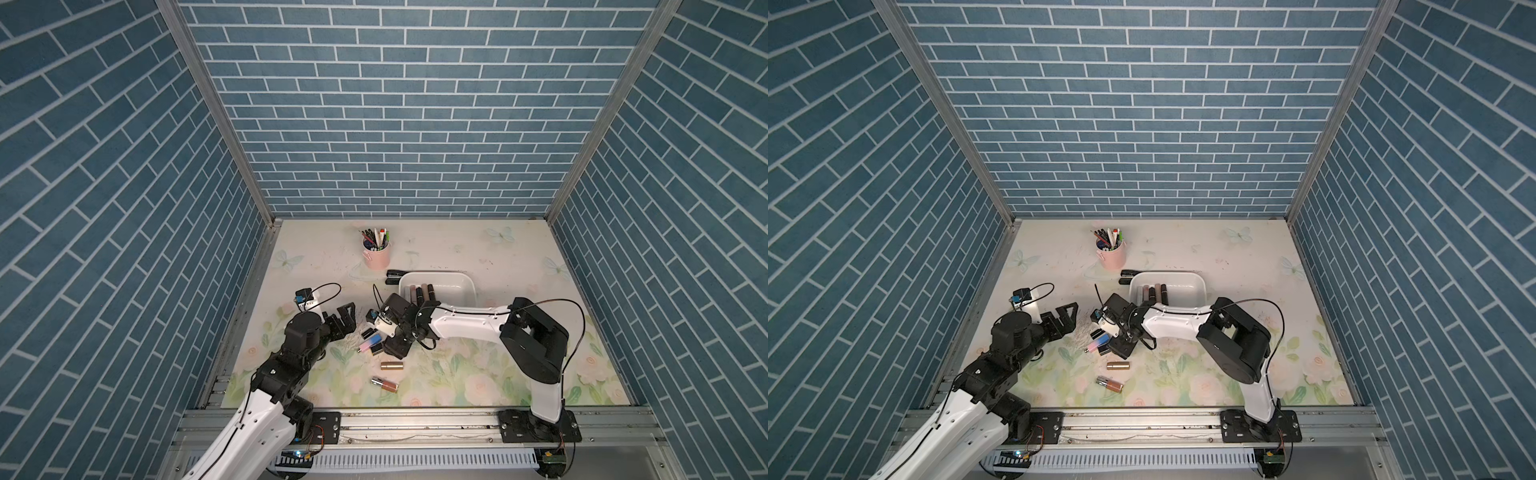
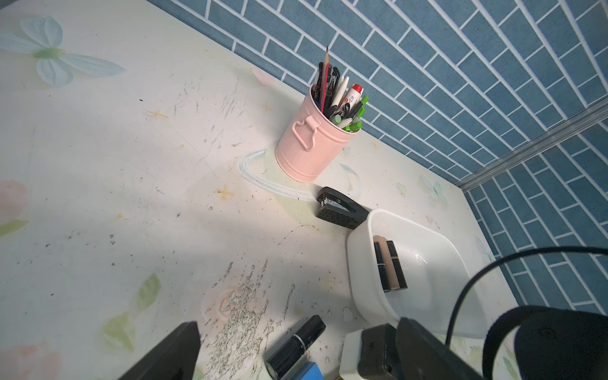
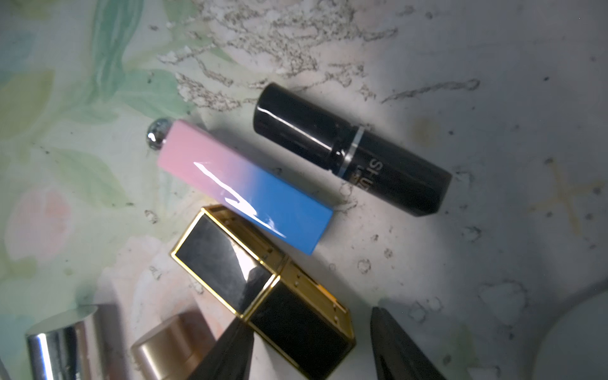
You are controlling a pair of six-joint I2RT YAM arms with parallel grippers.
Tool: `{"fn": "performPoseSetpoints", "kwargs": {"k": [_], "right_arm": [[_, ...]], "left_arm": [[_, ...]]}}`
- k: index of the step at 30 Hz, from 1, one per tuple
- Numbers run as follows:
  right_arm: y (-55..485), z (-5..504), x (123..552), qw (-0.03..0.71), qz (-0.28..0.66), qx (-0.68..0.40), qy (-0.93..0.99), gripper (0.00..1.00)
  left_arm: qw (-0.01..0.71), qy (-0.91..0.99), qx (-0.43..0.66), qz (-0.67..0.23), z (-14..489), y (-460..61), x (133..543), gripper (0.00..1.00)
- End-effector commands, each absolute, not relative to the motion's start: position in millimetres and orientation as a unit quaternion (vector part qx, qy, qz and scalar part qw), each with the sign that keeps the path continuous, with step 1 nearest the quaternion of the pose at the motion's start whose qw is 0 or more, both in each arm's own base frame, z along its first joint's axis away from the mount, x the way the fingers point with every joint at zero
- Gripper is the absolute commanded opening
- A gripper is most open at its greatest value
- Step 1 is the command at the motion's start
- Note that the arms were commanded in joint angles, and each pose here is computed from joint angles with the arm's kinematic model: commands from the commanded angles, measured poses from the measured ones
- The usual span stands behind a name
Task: Put the lipstick into the storage box
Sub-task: Pick up the lipstick at the center of the board.
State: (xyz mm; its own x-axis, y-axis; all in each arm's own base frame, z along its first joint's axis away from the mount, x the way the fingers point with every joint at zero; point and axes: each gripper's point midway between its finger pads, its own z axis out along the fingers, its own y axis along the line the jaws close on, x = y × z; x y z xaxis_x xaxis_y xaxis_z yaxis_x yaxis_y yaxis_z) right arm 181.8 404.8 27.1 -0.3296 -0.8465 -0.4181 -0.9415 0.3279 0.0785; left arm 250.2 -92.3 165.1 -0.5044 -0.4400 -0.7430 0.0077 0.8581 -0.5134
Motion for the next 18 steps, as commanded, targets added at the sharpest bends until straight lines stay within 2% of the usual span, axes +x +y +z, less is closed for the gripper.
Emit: {"fn": "performPoseSetpoints", "kwargs": {"k": [1,10,18], "right_arm": [[420.1,34.8,179.3,0.159,0.179,-0.589,0.772,0.62],[424.8,29.0,179.5,0.163,0.165,-0.623,0.747,0.64],[422.4,10.6,179.7,0.145,0.153,-0.624,0.752,0.62]], "left_arm": [[0.49,0.831,-0.132,-0.226,169.6,-87.7,250.0,0.99],[0.49,0.832,-0.132,-0.225,169.8,-87.8,250.6,1.0],[0.496,0.828,-0.14,-0.221,172.9,-83.2,249.0,1.0]]}}
